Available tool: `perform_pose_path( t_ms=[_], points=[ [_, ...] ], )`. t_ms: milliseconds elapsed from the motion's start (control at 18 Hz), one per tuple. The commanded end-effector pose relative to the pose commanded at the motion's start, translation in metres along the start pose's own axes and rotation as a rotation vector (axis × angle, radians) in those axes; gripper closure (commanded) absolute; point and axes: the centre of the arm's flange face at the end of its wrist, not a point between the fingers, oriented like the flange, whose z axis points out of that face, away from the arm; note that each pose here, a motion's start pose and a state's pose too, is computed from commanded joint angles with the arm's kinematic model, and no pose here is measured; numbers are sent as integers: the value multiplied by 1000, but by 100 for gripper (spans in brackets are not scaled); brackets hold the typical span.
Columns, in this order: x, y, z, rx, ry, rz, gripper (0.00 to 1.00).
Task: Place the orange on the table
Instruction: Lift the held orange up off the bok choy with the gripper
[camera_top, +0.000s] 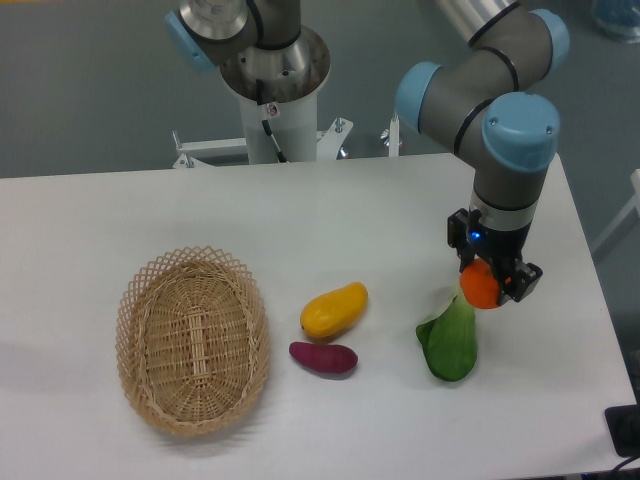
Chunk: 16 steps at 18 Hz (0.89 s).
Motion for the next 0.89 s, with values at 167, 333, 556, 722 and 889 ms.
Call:
perform_pose_path(
  t_ms=[167,333,556,722,889],
  points=[
    [0,0,2,0,3,0,42],
    [4,0,3,-1,9,-2,42],
    [18,-1,13,-5,39,1,42],
    [35,-2,20,-1,60,0,42],
    [46,-3,24,0,72,9,42]
  ],
)
